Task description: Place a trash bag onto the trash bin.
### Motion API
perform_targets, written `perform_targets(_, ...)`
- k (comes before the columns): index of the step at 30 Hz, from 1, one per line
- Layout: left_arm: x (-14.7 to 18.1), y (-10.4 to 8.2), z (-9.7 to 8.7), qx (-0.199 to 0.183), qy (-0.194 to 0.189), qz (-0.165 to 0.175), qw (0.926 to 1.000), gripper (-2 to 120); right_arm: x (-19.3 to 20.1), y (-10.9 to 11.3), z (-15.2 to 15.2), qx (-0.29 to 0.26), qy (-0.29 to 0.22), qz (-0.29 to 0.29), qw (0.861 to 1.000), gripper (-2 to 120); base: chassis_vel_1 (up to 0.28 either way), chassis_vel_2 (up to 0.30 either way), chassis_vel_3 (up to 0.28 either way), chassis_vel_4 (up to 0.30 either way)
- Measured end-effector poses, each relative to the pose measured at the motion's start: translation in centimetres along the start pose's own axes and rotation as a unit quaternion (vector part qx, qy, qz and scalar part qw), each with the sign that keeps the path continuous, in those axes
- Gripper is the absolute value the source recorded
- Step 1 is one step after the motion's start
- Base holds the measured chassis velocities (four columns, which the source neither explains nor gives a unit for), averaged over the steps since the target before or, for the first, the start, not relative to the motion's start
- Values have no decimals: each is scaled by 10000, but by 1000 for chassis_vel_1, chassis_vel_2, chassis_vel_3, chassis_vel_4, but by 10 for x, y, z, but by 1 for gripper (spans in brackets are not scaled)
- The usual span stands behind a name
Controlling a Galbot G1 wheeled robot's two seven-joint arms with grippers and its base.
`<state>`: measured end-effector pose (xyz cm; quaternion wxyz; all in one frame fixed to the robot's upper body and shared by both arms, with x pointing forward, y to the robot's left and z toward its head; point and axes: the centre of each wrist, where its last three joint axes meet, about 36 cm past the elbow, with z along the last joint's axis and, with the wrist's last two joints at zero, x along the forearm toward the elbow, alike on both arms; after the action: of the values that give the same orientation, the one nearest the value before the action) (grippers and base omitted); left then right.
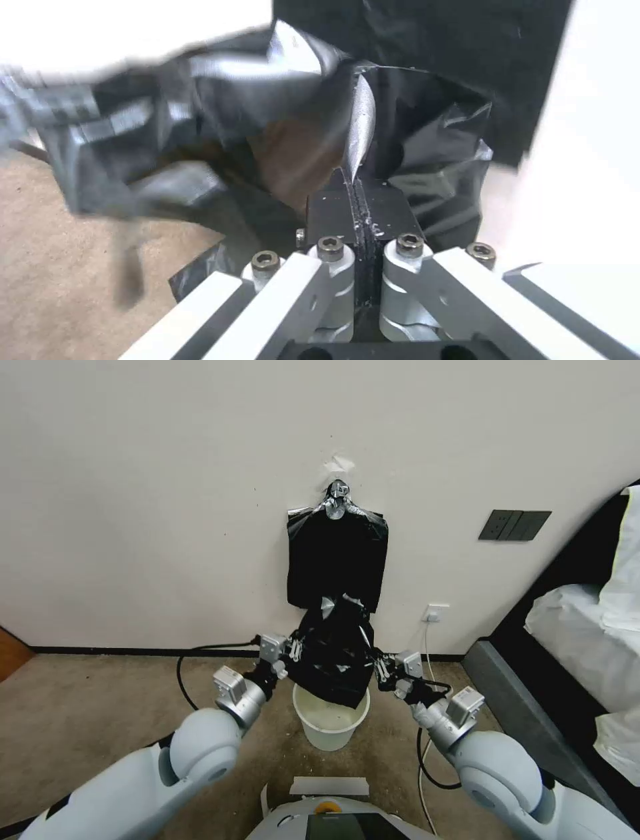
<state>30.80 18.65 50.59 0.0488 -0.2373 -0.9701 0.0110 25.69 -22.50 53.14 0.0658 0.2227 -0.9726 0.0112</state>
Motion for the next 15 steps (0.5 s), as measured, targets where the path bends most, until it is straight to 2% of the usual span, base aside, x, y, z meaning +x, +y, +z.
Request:
perform_targets(1, 0, 0, 0, 0, 0, 0, 10000, 0, 0, 0, 0, 0, 0, 0, 10000, 0, 0, 0, 0, 0)
perform_targets(5, -1, -2, 24, 127, 234, -198, 9994, 0, -1, 9, 20, -240, 252, 72, 9994, 0, 0, 0, 0, 0)
perform_targets(7, -1, -2, 25, 136, 244, -208, 9994, 0, -1, 9, 21, -250, 269, 79, 9993, 0, 0, 0, 0, 0)
perform_targets(9, 0, -4, 37, 246, 375, -318, 9985, 0, -3, 12, 36, -320, 449, 183, 9983, 0, 0, 0, 0, 0)
perform_targets(10, 0, -4, 37, 246, 375, -318, 9985, 0, -3, 12, 36, -320, 449, 183, 9983, 0, 0, 0, 0, 0)
perform_targets(13, 2, -11, 58, 368, 590, -472, 9965, 0, -6, 14, 56, -491, 686, 379, 9957, 0, 0, 0, 0, 0)
perform_targets(15, 2, -13, 62, 387, 624, -497, 9961, 0, -7, 15, 59, -543, 726, 421, 9950, 0, 0, 0, 0, 0)
